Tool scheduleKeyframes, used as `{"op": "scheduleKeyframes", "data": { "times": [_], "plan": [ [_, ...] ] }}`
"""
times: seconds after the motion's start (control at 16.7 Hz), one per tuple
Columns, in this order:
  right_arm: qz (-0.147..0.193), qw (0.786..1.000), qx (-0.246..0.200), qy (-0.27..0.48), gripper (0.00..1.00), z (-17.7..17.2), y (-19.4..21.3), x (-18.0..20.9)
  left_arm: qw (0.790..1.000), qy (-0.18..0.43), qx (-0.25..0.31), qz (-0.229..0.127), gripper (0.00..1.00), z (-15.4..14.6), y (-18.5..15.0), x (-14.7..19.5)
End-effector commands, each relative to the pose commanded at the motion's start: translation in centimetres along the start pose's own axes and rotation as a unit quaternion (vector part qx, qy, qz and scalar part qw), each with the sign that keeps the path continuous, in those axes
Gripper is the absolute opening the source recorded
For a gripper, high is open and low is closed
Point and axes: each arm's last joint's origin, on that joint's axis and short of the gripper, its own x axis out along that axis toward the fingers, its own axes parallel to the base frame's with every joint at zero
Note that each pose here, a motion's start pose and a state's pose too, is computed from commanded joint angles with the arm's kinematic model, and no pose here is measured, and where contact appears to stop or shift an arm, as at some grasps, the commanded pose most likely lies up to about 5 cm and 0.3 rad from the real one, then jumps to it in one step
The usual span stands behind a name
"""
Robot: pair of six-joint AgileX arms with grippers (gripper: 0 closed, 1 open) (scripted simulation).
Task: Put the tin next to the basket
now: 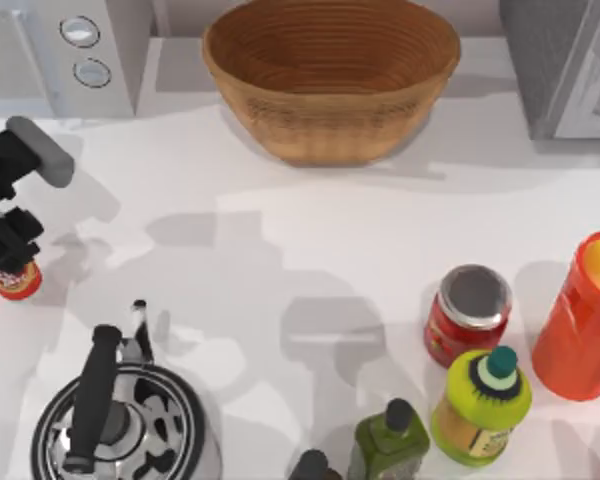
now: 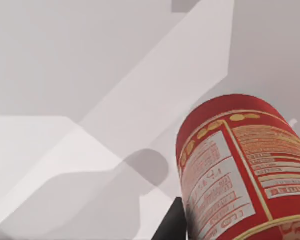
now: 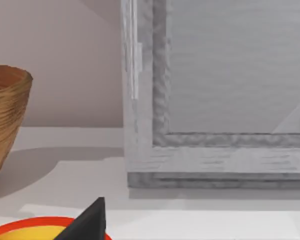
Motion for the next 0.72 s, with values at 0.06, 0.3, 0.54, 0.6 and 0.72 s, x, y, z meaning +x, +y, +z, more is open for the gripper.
{"op": "scheduleKeyframes", "data": {
  "times": [0.06, 0.3, 0.54, 0.6, 0.72],
  "plan": [
    [0.0, 1.0, 0.0, 0.0, 1.0, 0.0, 0.0, 0.0, 1.0, 0.0, 0.0, 0.0, 0.0, 0.0, 0.0, 0.0],
    [0.0, 1.0, 0.0, 0.0, 1.0, 0.0, 0.0, 0.0, 1.0, -0.001, 0.0, 0.001, 0.0, 0.0, 0.0, -0.1],
    [0.0, 1.0, 0.0, 0.0, 1.0, 0.0, 0.0, 0.0, 1.0, -0.001, -0.025, 0.017, 0.0, 1.8, -0.5, -1.3],
    [0.0, 1.0, 0.0, 0.0, 1.0, 0.0, 0.0, 0.0, 0.999, -0.001, -0.038, 0.021, 0.0, 2.6, -0.8, -1.7],
    [0.0, 1.0, 0.0, 0.0, 1.0, 0.0, 0.0, 0.0, 0.997, 0.001, -0.071, 0.027, 0.0, 4.5, -1.7, -2.4]
  ]
}}
